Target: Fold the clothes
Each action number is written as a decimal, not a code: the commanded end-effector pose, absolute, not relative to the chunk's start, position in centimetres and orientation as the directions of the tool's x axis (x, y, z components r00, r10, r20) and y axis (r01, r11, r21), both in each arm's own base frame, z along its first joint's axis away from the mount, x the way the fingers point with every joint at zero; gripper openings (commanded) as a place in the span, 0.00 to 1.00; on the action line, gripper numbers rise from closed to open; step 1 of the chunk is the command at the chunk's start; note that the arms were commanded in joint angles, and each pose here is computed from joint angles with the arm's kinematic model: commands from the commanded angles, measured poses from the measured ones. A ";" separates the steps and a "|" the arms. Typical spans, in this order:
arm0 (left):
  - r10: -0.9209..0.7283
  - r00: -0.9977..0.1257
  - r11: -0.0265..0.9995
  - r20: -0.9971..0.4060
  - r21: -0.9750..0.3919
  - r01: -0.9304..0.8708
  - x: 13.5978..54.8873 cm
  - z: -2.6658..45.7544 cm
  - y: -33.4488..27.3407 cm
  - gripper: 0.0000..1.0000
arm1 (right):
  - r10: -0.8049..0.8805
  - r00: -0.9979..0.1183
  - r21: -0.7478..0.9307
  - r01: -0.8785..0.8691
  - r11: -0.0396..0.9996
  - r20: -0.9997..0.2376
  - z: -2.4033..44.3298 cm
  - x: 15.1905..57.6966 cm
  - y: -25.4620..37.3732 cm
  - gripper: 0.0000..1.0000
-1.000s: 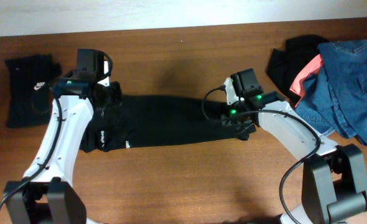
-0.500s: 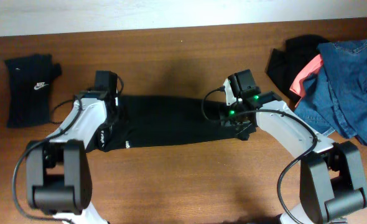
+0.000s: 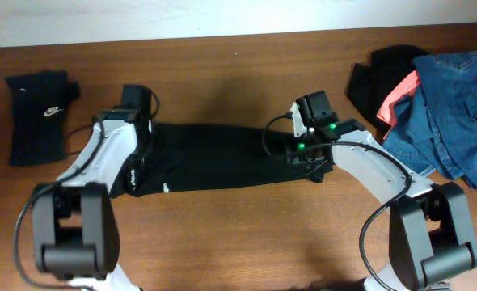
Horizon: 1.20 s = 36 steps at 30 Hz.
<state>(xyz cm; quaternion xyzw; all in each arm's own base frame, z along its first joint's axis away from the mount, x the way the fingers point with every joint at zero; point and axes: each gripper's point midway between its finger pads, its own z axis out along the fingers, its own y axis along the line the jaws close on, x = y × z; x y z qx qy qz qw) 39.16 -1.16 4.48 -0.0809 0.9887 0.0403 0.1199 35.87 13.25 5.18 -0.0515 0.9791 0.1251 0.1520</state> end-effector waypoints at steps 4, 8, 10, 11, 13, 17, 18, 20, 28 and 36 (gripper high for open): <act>-0.199 -0.877 0.948 -0.438 0.141 -0.286 41.2 10.6 1.8 0.01 | -0.077 -0.944 0.199 -0.146 0.969 -0.320 4.8 36.1 13.0 0.24; -0.208 -0.887 0.943 -0.413 0.154 -0.293 40.9 8.8 2.0 0.01 | -0.076 -0.942 0.197 -0.146 0.969 -0.325 4.8 36.2 13.0 0.25; -0.208 -0.896 0.943 -0.392 0.163 -0.290 41.0 7.4 2.0 0.01 | -0.076 -0.942 0.197 -0.146 0.970 -0.326 4.8 36.3 13.0 0.28; -0.213 -0.901 0.942 -0.377 0.166 -0.292 41.0 6.5 2.0 0.01 | -0.076 -0.942 0.197 -0.146 0.970 -0.326 4.8 36.3 13.0 0.29; -0.224 -0.911 0.939 -0.346 0.175 -0.297 40.9 4.9 2.0 0.00 | -0.076 -0.942 0.197 -0.146 0.970 -0.326 4.8 36.3 13.0 0.30; -0.223 -0.937 0.937 -0.271 0.205 -0.282 40.3 1.7 2.1 0.01 | -0.076 -0.942 0.197 -0.146 0.970 -0.326 4.8 36.3 13.0 0.34; -0.223 -0.942 0.935 -0.250 0.219 -0.280 40.0 0.8 2.3 0.01 | -0.076 -0.942 0.197 -0.146 0.970 -0.326 4.8 36.3 13.0 0.36; -0.226 -0.950 0.930 -0.214 0.243 -0.276 39.4 -0.4 2.7 0.01 | -0.076 -0.942 0.197 -0.146 0.970 -0.326 4.8 36.3 13.0 0.39; -0.262 -0.925 0.919 -0.276 0.220 -0.327 40.5 4.4 3.0 0.01 | -0.076 -0.943 0.194 -0.145 0.970 -0.325 4.8 36.3 12.9 0.62; -0.241 -0.874 0.965 -0.422 -0.010 -0.261 41.2 13.8 -2.2 0.01 | -0.076 -0.942 0.193 -0.145 0.970 -0.327 4.8 36.3 12.9 0.71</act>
